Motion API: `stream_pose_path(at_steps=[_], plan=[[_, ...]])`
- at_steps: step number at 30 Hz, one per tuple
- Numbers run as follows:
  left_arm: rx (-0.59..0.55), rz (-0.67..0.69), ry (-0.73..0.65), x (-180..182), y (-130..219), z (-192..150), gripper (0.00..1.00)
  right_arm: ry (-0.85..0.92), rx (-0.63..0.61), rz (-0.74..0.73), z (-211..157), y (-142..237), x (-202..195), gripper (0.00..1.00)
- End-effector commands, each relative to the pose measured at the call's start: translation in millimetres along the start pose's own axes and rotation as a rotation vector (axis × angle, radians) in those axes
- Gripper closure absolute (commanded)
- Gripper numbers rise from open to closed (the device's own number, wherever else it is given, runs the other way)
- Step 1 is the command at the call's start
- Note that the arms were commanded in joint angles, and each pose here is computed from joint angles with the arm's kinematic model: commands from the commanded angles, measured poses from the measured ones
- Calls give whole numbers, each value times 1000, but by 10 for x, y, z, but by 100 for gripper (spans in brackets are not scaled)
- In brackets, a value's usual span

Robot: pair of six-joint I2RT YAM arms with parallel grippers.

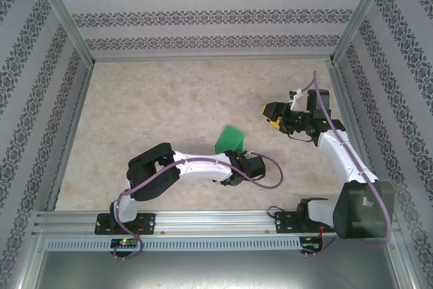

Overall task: Fold a paper plane with a square sheet of paper (pick it up from the middle)
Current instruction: Turn over the paper at the center of the table.

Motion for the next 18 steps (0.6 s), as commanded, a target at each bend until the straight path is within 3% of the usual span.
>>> stream_pose_path(at_steps=[1, 5, 18], plan=[[-34, -64, 26, -105, 55, 60, 71, 19, 27, 17, -40, -64, 26, 41], [-59, -119, 53, -146, 99, 81, 61, 12, 63, 7, -120, -153, -48, 43], [-205, -390, 253, -98, 601, 6, 51, 28, 188, -23, -597, -473, -168, 53]])
Point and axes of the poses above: each hand's point on the last joint's axis, 136 mm out from that joint toward the fingers, its own y axis back along the fingers, its own x axis along the line the jaws close on, z = x × y, the point moved 5 cm from there along y, back along the fingers, and after that the axes turned 8 degrees about -y, right-handed, at the moved point
